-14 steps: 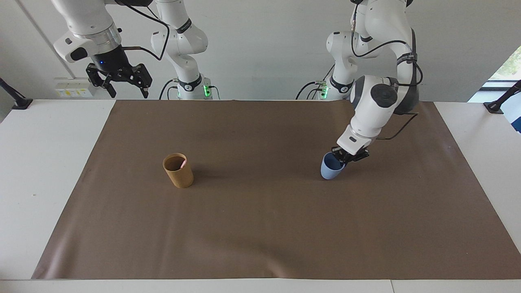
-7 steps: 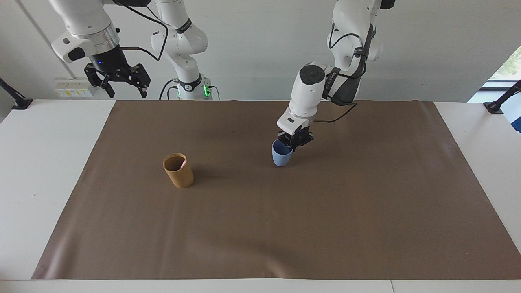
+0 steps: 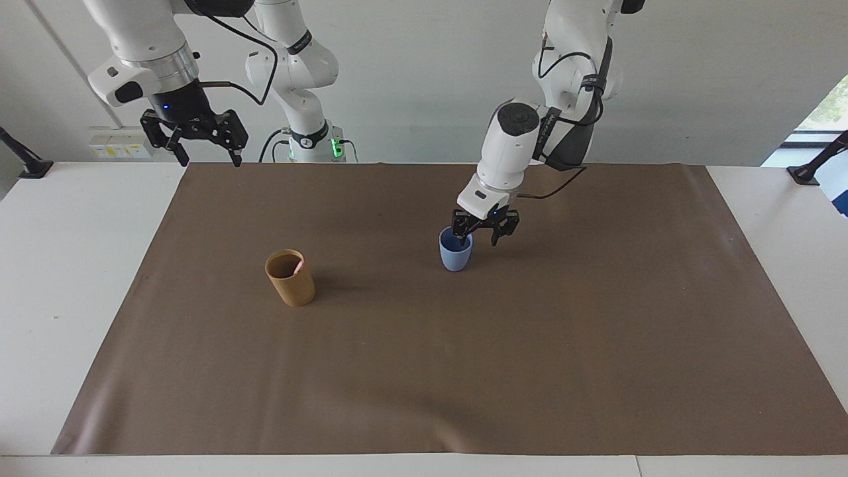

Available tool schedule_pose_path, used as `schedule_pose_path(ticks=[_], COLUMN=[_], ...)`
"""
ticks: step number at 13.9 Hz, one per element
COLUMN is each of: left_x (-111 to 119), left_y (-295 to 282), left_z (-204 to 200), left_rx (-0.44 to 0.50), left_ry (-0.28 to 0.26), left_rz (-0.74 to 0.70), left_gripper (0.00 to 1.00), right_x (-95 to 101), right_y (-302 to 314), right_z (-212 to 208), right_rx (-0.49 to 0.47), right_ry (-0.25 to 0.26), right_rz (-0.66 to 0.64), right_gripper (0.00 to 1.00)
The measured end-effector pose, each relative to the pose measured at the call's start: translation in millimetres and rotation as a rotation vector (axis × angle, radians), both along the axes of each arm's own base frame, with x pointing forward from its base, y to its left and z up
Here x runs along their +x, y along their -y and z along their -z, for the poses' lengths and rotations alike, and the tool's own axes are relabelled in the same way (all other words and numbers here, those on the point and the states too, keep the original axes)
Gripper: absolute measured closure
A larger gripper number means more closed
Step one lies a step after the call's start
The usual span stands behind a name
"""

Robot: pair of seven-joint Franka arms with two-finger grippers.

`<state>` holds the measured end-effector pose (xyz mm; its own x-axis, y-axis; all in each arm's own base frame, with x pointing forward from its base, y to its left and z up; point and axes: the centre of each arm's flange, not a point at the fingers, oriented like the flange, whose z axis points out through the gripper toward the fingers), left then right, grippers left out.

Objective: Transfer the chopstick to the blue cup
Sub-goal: 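Carry the blue cup with the left gripper to the table center and release, then return the left gripper to rest while the right gripper reaches the yellow cup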

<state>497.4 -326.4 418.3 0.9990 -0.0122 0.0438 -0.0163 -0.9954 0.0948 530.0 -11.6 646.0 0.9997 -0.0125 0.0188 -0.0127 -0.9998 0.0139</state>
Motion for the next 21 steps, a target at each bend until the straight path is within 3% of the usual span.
schedule_pose_path(ticks=[1, 5, 7, 10, 14, 16, 21], left_x=[3.4, 13.4, 15.2, 23.7, 24.1, 26.2, 23.7], left_y=[-16.0, -114.9, -165.3, -219.4, -261.3, -266.6, -264.4], left_z=[-14.1, -78.5, -103.5, -150.8, -222.6, -239.1, -230.4], left_rx=[0.004, 0.027, 0.034, 0.038, 0.065, 0.075, 0.077], left_ry=[0.0, -0.01, -0.01, -0.013, 0.002, -0.014, -0.103], left_rz=[0.008, 0.073, 0.119, 0.159, 0.168, 0.173, 0.183], left_gripper=[0.01, 0.0, 0.0, 0.0, 0.0, 0.0, 0.0], right_x=[0.4, 9.7, 14.9, 27.1, 47.0, 60.7, 81.3], right_y=[-0.3, -8.7, -13.6, -24.7, -49.9, -56.9, -80.1], right_z=[4.2, 27.1, 49.2, 78.0, 119.5, 140.4, 174.6], right_rx=[0.001, 0.074, 0.112, 0.174, 0.194, 0.218, 0.2], right_ry=[-0.005, 0.026, 0.042, 0.12, 0.189, 0.224, 0.264], right_rz=[-0.001, -0.105, -0.241, -0.451, -0.701, -0.727, -0.741], right_gripper=[0.0, 0.0, 0.0, 0.0, 0.0, 0.0, 0.0])
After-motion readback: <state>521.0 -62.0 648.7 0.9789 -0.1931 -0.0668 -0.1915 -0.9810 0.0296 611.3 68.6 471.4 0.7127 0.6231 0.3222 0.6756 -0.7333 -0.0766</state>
